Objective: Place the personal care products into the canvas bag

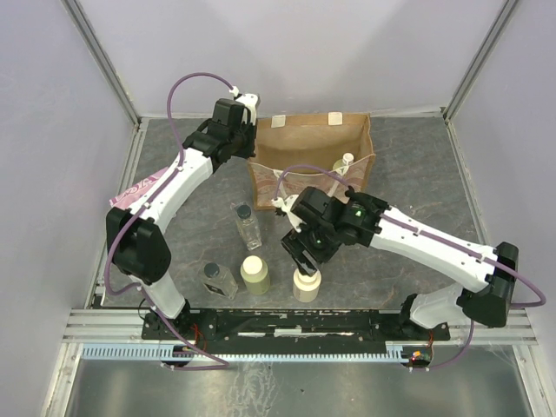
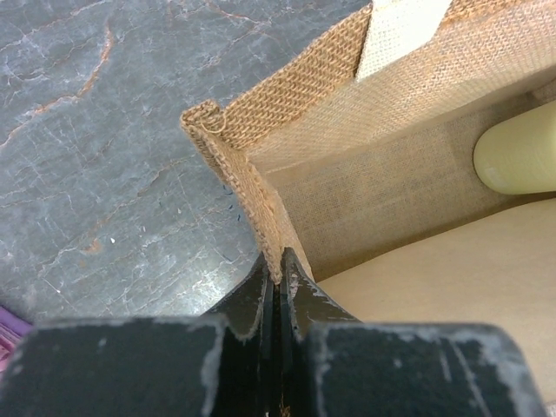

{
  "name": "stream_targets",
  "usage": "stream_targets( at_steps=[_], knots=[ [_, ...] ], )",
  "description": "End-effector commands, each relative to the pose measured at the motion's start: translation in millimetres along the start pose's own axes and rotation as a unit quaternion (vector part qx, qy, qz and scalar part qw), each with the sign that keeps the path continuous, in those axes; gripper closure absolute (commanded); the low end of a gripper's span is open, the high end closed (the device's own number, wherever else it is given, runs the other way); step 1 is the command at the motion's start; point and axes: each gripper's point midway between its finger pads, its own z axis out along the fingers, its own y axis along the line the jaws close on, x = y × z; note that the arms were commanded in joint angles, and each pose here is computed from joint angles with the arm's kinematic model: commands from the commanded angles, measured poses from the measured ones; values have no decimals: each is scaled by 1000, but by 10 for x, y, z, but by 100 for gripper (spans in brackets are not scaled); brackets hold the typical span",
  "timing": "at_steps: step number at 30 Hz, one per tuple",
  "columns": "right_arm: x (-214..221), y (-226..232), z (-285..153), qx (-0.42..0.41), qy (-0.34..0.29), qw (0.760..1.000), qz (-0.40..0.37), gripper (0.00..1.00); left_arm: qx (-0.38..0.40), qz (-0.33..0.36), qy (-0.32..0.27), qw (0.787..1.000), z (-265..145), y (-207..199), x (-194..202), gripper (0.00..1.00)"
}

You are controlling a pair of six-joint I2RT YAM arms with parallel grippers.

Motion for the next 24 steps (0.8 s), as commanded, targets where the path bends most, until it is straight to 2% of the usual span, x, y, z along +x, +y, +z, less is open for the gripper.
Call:
stream_targets(
  at_steps=[1,10,24],
  knots=[
    [-75,154,187,-26,-6,1000,7,19,3,35,-5,999,49,29,-77,97],
    [145,260,606,-29,37,999,14,16,3,40,-3,999,-9,39,-30,97],
    [419,109,848,18,73,997,17,14,-1,40,-1,999,-58,61,13,97]
  ],
)
